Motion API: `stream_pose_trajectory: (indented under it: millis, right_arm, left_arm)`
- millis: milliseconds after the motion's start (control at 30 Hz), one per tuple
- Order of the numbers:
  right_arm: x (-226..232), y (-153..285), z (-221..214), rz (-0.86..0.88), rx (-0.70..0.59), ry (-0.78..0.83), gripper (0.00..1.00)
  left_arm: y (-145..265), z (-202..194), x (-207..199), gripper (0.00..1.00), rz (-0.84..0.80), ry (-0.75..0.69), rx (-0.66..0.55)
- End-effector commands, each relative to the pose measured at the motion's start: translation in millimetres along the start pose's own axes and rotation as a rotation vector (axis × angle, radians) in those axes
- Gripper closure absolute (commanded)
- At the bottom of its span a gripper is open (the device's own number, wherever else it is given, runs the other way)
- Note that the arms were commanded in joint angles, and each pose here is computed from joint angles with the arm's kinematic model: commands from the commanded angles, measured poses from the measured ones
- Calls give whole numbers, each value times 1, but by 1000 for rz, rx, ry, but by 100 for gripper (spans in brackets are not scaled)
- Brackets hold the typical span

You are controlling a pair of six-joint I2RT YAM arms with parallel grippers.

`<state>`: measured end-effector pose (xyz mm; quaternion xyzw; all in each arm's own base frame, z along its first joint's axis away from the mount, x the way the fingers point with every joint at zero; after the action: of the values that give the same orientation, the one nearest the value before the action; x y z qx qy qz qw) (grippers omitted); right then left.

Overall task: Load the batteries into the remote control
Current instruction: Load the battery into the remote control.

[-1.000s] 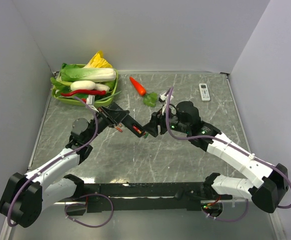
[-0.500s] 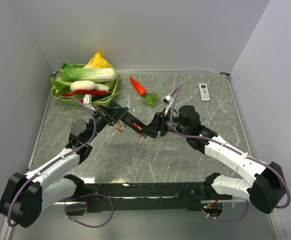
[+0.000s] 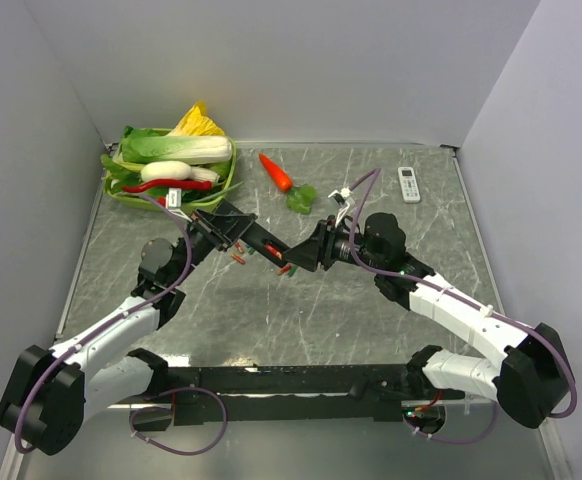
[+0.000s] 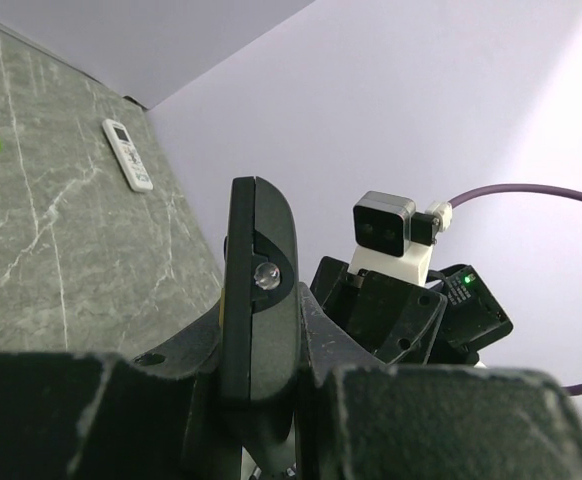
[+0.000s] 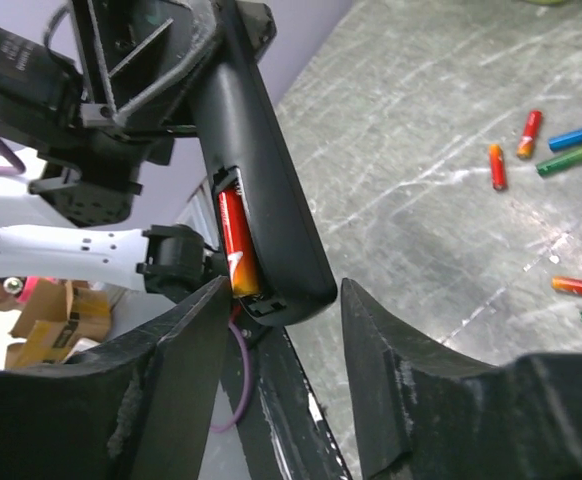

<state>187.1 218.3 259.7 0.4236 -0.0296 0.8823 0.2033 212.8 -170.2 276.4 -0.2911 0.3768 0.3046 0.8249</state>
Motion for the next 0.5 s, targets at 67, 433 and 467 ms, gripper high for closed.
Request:
stream_pose_trajectory:
  millis: [67,433,467]
  right_arm:
    - [4,-3,6,63,-16,3,51]
    - [4,-12,8,37,21,26,62]
    - [4,-14,4,19,43,36,62]
  left_arm:
    - [-3,14,-23,98,-110,-13,-60]
    - [-1,15,-26,98,-128,-13,-58]
    - [-1,14,-26,98,-127,-12,-57]
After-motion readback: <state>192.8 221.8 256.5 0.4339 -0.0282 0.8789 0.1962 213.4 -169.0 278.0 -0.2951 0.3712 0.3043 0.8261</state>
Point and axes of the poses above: each gripper's point midway between its finger pads, its own y axis back along the fingers, its own x axis along the line the jaws close on, z = x × y, the point moved 9 cm from there along y, back along the fingers, and after that the axes turned 6 degrees about -y, right-handed, at the moved point
